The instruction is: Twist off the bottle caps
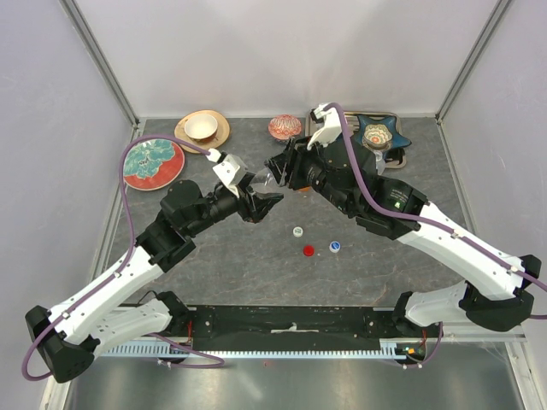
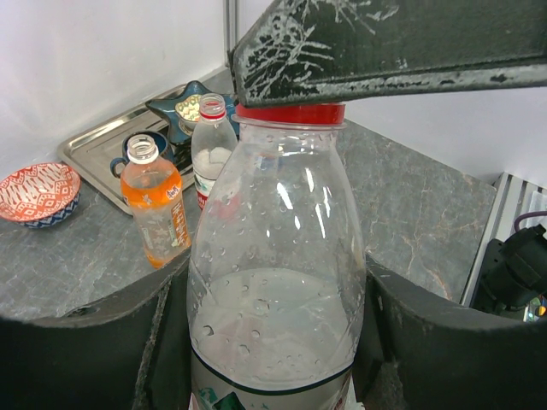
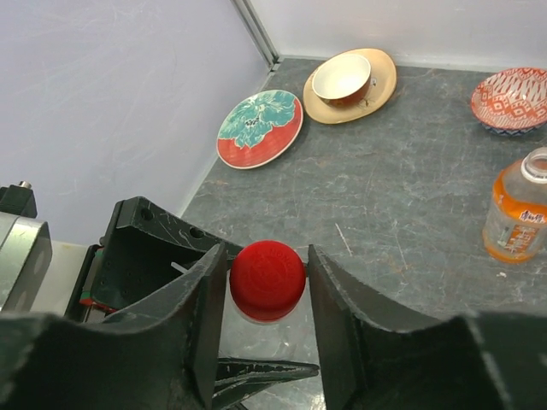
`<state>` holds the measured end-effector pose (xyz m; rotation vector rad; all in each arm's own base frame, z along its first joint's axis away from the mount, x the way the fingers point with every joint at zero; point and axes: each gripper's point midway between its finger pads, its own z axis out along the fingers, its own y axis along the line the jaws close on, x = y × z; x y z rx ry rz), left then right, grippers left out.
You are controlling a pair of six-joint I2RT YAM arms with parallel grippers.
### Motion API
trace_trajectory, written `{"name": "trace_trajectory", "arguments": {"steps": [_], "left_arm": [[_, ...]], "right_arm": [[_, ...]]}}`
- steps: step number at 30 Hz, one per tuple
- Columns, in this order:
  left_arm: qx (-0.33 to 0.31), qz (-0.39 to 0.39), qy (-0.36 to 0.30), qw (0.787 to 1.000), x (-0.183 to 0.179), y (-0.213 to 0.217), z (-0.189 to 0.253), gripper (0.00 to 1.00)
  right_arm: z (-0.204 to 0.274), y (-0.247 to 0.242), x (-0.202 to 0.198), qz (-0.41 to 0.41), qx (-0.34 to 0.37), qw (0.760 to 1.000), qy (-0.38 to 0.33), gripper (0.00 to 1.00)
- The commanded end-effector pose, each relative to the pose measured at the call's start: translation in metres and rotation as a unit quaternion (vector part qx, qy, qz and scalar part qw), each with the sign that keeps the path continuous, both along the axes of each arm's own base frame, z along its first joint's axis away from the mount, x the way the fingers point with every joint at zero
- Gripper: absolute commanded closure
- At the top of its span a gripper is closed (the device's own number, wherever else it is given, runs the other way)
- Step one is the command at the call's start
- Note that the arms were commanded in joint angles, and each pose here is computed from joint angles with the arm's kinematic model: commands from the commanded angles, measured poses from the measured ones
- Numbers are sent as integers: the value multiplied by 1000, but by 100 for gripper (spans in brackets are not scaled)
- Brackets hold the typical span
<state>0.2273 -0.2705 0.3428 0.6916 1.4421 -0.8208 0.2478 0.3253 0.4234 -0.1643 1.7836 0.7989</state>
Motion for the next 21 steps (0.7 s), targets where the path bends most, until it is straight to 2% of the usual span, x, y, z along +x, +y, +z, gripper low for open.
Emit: {"name": "trace_trajectory", "arguments": {"steps": [1,3,4,7,11,14,15,17,18,19,21], "left_arm": [[-14,10,-38,999,0,5,18,55],[-16,10,-39,999,0,5,19,55],[-16,8,-38,999,-1,5,18,55],[-22,-7,-42,999,-7,4,23,56],[-33,-82,-49,995,-36,-4,35,58],[-39,-201,-40,978,-77,-15,49,57],[-42,-264,-26,963,-99,-18,51,57],[-53,-320,-9,946,-119,-16,66,57],[-48,-372,-3,927,-137,-14,67,56],[-50,-393,-2,918,-143,-12,72,56],[-51,-447,11,893,-161,-8,77,55]], "right_arm": [[5,2,-3,5,14,1000,-4,57],[5,2,-3,6,14,1000,-4,65],[6,1,-4,7,14,1000,-6,79],[9,3,-8,27,12,999,-18,100],[25,18,-36,135,-4,989,-64,100],[39,25,-68,238,-18,966,-100,100],[43,23,-76,260,-18,959,-110,100],[53,21,-104,334,-16,932,-140,100],[53,20,-115,364,-19,919,-149,100],[58,16,-139,416,-9,894,-164,100],[61,9,-160,463,-7,865,-191,100]]}}
